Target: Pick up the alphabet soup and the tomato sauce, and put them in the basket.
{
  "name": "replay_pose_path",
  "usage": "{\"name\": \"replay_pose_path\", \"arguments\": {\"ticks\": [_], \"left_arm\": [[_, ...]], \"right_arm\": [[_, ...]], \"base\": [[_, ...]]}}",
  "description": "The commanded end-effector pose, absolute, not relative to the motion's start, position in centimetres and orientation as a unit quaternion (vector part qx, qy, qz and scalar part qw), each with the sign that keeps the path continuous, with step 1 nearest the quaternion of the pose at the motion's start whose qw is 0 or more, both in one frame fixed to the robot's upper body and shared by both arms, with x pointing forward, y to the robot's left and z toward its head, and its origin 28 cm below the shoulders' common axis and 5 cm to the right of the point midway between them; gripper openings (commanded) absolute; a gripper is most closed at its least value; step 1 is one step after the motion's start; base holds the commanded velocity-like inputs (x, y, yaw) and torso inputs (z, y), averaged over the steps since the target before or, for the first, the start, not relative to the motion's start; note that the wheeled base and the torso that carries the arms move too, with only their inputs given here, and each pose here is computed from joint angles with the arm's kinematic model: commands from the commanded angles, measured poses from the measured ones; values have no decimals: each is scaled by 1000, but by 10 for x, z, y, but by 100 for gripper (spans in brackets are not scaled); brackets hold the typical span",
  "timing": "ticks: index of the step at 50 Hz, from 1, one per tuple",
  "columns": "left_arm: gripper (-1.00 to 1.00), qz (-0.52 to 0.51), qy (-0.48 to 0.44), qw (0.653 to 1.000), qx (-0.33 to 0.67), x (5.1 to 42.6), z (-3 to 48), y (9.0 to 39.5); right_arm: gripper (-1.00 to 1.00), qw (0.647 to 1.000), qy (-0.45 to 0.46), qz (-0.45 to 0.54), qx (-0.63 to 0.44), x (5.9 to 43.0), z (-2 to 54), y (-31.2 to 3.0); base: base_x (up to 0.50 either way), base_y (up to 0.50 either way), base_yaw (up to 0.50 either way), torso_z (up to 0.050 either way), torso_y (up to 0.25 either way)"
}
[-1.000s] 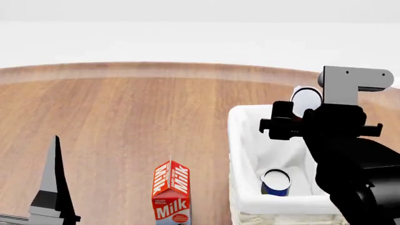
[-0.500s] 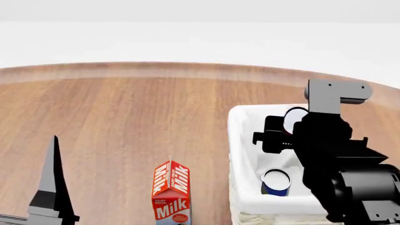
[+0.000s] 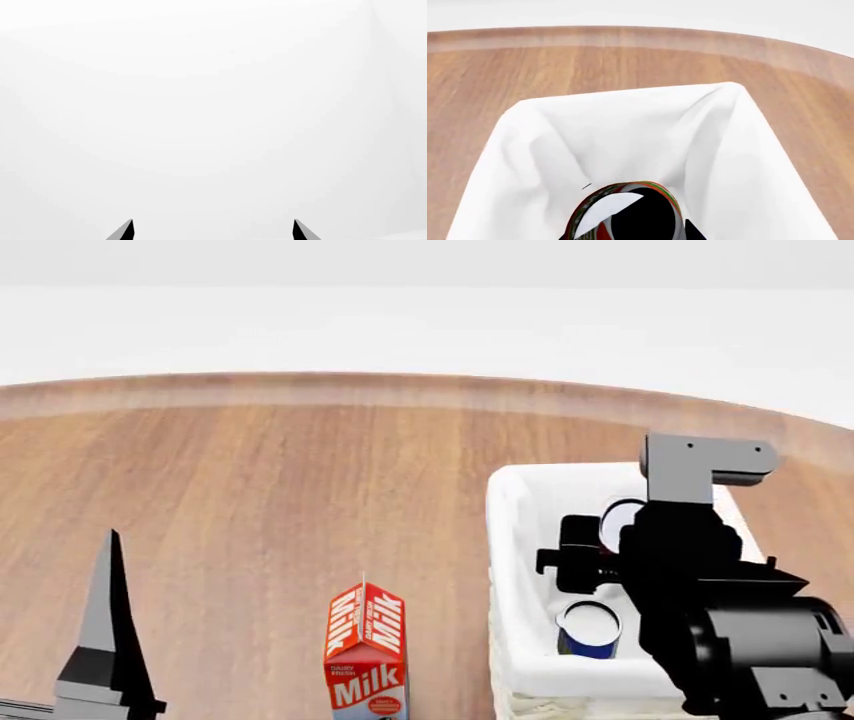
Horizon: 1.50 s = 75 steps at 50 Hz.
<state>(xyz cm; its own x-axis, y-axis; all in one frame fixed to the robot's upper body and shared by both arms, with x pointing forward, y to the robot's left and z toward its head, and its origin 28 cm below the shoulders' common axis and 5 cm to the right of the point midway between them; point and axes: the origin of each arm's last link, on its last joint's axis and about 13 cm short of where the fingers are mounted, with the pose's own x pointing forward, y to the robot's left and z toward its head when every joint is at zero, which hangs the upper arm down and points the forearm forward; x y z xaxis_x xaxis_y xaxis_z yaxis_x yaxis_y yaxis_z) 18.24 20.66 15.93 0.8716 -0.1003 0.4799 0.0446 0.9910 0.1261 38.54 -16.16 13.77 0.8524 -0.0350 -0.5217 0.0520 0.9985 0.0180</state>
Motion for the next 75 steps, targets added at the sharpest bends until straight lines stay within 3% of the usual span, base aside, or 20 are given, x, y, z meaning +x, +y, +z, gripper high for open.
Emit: {"name": "replay_pose_path", "arguments": {"ticks": [1, 29, 30, 47, 75], "left_arm": [[100, -38, -250, 966, 56, 183, 159, 207], [100, -38, -248, 966, 56, 183, 157, 207], [100, -38, -248, 966, 56, 183, 158, 206], [100, -38, -248, 966, 55, 183, 158, 207], [100, -38, -249, 966, 56, 183, 157, 207]], "right_arm": [[-100, 961, 277, -27, -1, 386, 134, -165], [-100, 959, 281, -25, 5, 386, 131, -162], [100, 958, 284, -25, 5, 386, 129, -162], [100, 964, 265, -23, 13, 386, 134, -160], [100, 996, 80, -33, 6, 388, 165, -157]], "base": [[0, 0, 0, 0, 0], [0, 0, 0, 0, 0], [0, 0, 0, 0, 0], [0, 0, 0, 0, 0], [0, 0, 0, 0, 0]]}}
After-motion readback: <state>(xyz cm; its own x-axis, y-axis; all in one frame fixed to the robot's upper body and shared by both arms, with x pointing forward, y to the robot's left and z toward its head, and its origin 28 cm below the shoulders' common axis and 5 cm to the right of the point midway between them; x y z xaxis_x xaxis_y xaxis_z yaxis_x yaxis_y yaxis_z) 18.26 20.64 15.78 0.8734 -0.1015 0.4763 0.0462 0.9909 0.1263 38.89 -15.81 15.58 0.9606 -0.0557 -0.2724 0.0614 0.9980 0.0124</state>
